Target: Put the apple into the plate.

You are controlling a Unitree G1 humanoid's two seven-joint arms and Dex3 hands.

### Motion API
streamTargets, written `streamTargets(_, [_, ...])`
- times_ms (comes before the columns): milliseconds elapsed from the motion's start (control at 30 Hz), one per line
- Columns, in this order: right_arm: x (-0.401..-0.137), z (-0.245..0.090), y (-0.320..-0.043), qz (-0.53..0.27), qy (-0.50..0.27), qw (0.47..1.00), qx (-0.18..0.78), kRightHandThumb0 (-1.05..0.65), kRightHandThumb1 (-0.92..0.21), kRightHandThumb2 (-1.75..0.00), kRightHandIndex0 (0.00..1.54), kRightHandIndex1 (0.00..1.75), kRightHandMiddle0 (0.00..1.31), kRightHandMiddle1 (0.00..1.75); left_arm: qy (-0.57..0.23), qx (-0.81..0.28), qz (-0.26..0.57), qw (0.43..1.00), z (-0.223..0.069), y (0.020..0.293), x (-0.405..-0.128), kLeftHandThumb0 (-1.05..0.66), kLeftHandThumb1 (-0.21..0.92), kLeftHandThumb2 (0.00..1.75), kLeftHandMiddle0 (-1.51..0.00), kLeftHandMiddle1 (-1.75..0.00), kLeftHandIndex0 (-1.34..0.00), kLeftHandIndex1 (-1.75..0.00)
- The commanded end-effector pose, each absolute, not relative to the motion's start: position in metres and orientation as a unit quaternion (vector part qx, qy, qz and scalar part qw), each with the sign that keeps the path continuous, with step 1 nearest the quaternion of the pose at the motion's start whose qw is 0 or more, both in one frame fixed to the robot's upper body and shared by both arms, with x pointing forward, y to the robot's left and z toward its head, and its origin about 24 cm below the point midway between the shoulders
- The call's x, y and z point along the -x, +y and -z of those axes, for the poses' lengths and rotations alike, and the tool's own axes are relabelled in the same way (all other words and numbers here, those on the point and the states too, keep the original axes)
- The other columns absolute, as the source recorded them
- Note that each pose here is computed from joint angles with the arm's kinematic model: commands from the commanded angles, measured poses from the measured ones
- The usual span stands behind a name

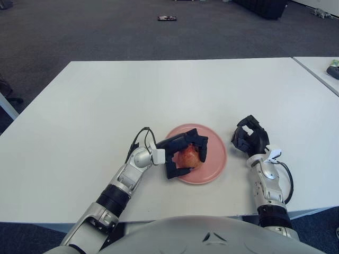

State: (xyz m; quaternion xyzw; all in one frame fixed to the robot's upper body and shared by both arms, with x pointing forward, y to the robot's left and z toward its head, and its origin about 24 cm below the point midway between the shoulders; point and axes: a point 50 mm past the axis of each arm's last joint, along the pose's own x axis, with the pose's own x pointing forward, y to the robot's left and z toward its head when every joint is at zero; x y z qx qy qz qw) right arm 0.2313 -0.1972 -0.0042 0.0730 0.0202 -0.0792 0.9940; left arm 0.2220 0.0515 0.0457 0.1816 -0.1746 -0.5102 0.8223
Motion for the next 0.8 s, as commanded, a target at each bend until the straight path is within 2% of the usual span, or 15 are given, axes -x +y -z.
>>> streamTargets(0, [-0.2211,0.0219,-0.1971,0.089,0.072,0.99,-0.081,-0.45,-0.42,-1.2,0.97,1.75,0.53,1.75,-0.175,-0.194,0.514,0.817,-0.0434,0.0504,-0.2233,0.0,-0.11,1.75,-0.99,-1.57,-0.71,-1.75])
streamTargets(267, [-0.2212,0.0228,-0.1974,0.093,0.087,0.989,-0.078,-0.44,-0.43,-1.19,0.95,1.75,0.52,1.75,-0.201,-0.193,0.493,0.824,-0.0443,0.0498,-0.2218,0.0,-0.08,1.71,-0.97,-1.57,-0.68,-1.75])
streamTargets(400, [-0.2213,0.023,-0.1973,0.097,0.094,0.988,-0.074,-0.44,-0.44,-1.17,0.93,1.75,0.51,1.75,-0.212,-0.197,0.479,0.829,-0.0447,0.05,-0.2211,0.0,-0.05,1.69,-0.92,-1.62,-0.66,-1.75])
streamTargets(533, [-0.2213,0.0229,-0.1973,0.101,0.098,0.988,-0.071,-0.44,-0.45,-1.16,0.93,1.75,0.5,1.75,-0.213,-0.197,0.465,0.836,-0.0446,0.0499,-0.2202,0.0,-0.03,1.68,-0.87,-1.72,-0.68,-1.68])
streamTargets(600, [-0.2213,0.0232,-0.1971,0.105,0.101,0.986,-0.074,-0.44,-0.46,-1.15,0.91,1.75,0.5,1.75,-0.206,-0.191,0.461,0.842,-0.0446,0.0502,-0.2202,0.0,0.07,1.56,-0.79,-1.73,-0.63,-1.63])
streamTargets(733, [-0.2213,0.0234,-0.1969,0.11,0.104,0.985,-0.079,-0.43,-0.46,-1.14,0.9,1.75,0.5,1.75,-0.198,-0.181,0.458,0.848,-0.0454,0.0502,-0.2205,0.0,0.44,1.1,-0.51,-1.74,-0.43,-1.55])
streamTargets(767, [-0.2212,0.0234,-0.1969,0.111,0.104,0.985,-0.08,-0.43,-0.46,-1.14,0.89,1.75,0.49,1.75,-0.196,-0.179,0.458,0.848,-0.0458,0.0502,-0.2208,-0.13,0.35,1.18,-0.33,-1.68,-0.28,-1.53])
